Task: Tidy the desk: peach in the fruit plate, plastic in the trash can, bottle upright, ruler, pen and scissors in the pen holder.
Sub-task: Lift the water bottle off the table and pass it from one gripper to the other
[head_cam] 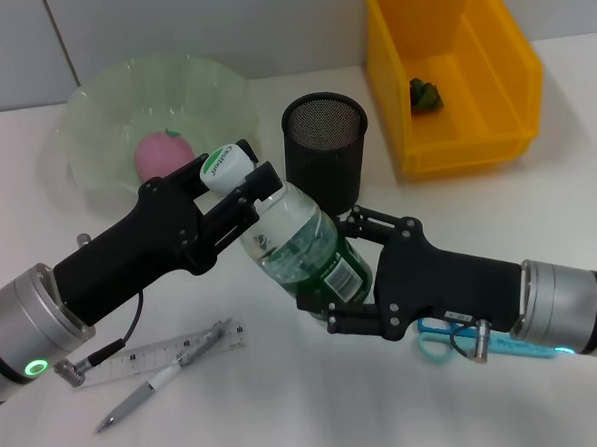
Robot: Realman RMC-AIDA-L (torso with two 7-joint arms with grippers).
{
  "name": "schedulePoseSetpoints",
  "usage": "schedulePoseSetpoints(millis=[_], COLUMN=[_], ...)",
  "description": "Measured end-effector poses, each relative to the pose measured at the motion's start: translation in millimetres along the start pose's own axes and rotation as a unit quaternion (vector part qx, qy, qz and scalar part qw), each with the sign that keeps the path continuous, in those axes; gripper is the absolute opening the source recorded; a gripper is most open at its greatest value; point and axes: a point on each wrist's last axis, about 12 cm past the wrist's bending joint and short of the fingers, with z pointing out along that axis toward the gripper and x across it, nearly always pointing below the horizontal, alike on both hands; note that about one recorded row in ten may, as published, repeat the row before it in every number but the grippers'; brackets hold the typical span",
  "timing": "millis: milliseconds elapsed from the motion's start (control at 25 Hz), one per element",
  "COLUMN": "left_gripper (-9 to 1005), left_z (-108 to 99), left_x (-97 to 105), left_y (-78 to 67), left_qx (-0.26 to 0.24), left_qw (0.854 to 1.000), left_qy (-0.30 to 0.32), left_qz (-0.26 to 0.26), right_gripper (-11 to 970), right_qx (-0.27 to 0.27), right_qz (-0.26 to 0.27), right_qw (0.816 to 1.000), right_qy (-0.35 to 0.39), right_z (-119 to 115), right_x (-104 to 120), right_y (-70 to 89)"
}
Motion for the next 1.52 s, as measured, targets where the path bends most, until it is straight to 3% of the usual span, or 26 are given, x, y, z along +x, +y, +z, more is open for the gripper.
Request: schedulePoseSetpoints(millis=[1520], left_gripper=[437], left_z=[2.6], left_x=[-3.4], left_y=[-1.3], left_qx=[0.013], left_qw=[1.0], left_qy=[-0.006], left_qz=[0.011], right_gripper=[833], right_qx=[-0.011], right_qz=[0.031], right_qw=[0.999], right_qy=[0.006], right_z=[-2.8], right_x=[1.4], right_y=[3.2])
